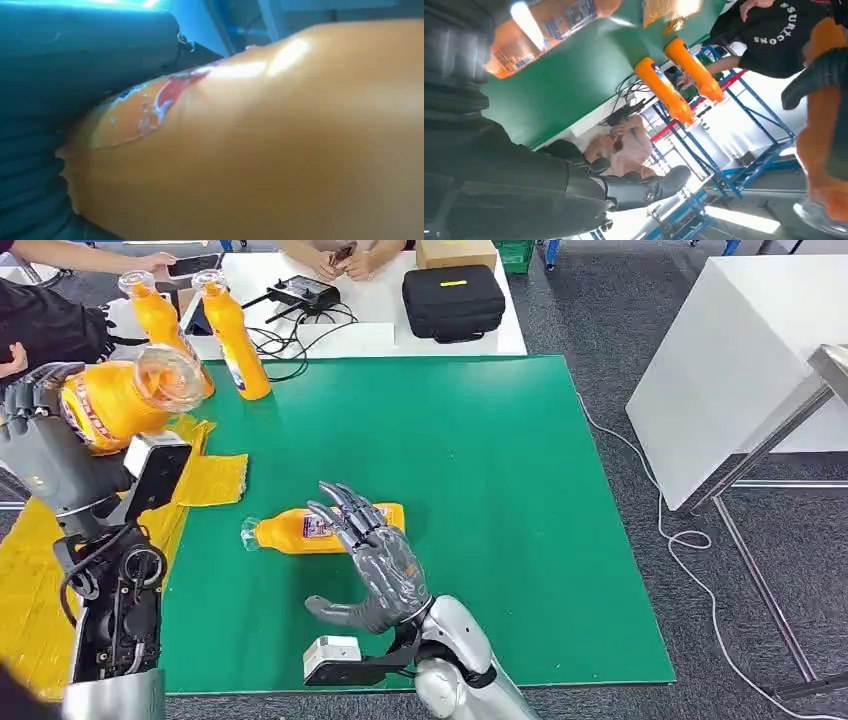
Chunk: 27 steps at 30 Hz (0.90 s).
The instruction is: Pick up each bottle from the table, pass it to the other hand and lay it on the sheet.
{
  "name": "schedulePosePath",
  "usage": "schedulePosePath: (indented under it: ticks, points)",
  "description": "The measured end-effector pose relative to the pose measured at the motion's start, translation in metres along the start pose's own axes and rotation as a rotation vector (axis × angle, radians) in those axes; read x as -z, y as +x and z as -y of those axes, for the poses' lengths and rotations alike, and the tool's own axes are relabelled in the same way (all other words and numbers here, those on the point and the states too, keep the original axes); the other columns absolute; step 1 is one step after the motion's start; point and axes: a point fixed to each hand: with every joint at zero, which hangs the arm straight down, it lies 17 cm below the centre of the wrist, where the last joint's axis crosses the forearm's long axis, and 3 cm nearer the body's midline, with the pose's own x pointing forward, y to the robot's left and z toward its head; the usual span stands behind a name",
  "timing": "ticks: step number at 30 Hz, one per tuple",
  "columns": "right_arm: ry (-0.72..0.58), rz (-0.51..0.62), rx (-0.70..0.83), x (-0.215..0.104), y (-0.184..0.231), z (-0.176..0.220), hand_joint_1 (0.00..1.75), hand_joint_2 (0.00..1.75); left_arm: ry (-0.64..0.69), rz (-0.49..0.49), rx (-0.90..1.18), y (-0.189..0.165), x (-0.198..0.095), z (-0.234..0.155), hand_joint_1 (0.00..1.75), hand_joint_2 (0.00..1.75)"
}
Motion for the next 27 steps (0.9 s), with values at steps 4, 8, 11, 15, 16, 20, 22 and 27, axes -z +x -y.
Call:
schedulePosePath:
  ticks: [4, 8, 11, 15, 16, 20, 22, 27]
  points:
    - [-0.009, 0.018, 0.009, 0.003, 0.003, 0.003, 0.00, 1.75, -0.008, -0.019, 0.287, -0.022, 0.010, -0.007, 1.75, 1.75]
    - [-0.030, 0.029, 0.017, 0.007, 0.003, 0.010, 0.00, 1.75, -0.046, -0.107, 0.405, -0.036, 0.027, 0.016, 1.75, 1.75]
    - [-0.048, 0.032, 0.020, 0.007, 0.002, 0.014, 0.00, 1.75, -0.222, 0.077, 0.511, -0.030, 0.008, 0.070, 1.75, 1.75]
    - [-0.052, 0.022, 0.027, 0.003, -0.004, 0.013, 0.00, 1.75, -0.566, 0.131, 0.678, -0.078, -0.035, 0.131, 1.75, 1.75]
    - [-0.050, 0.020, 0.027, 0.002, -0.005, 0.012, 0.00, 1.75, -0.636, 0.123, 0.705, -0.092, -0.047, 0.139, 1.75, 1.75]
    - [-0.041, 0.010, 0.025, 0.000, -0.009, 0.010, 0.00, 1.75, -0.821, 0.085, 0.766, -0.130, -0.080, 0.154, 1.75, 1.75]
    - [-0.036, 0.008, 0.024, 0.001, -0.010, 0.009, 0.00, 1.75, -0.915, 0.053, 0.781, -0.150, -0.099, 0.158, 1.75, 1.75]
    - [-0.018, 0.002, 0.030, 0.000, -0.012, 0.005, 0.00, 1.75, -1.024, -0.069, 0.798, -0.192, -0.126, 0.152, 1.75, 1.75]
